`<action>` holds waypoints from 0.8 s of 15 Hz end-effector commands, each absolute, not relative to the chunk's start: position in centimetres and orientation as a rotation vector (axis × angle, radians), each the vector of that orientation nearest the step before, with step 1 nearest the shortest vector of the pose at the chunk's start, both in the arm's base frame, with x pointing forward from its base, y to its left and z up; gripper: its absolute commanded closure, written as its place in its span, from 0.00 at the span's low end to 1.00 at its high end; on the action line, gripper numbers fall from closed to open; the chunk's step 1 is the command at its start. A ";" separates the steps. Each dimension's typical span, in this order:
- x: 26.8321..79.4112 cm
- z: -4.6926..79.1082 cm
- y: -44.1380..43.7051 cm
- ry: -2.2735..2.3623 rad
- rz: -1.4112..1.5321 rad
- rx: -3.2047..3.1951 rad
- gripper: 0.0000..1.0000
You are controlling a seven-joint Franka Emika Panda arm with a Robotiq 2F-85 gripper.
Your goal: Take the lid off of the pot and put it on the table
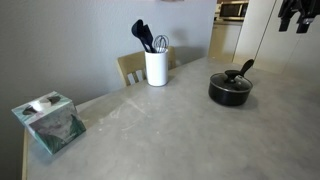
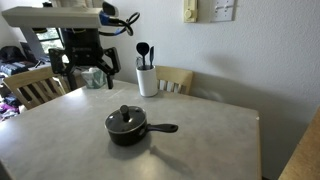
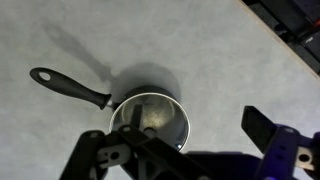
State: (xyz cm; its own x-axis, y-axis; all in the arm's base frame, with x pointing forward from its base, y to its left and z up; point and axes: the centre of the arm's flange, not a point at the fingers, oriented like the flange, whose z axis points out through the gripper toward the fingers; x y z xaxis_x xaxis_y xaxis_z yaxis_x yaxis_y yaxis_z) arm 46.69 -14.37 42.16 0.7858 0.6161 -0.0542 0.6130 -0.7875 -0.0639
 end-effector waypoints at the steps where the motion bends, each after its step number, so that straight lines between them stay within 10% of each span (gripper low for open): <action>1: 46.9 40.4 -14.8 -1.011 0.108 -2.935 0.00; 12: 54.5 31.4 -9.0 -1.359 0.138 -2.921 0.00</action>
State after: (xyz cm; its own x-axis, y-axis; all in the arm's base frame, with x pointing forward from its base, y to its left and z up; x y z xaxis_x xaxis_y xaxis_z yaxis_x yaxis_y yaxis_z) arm 51.26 -8.49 35.04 0.6362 0.7673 -0.0808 0.7709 -0.6363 0.0277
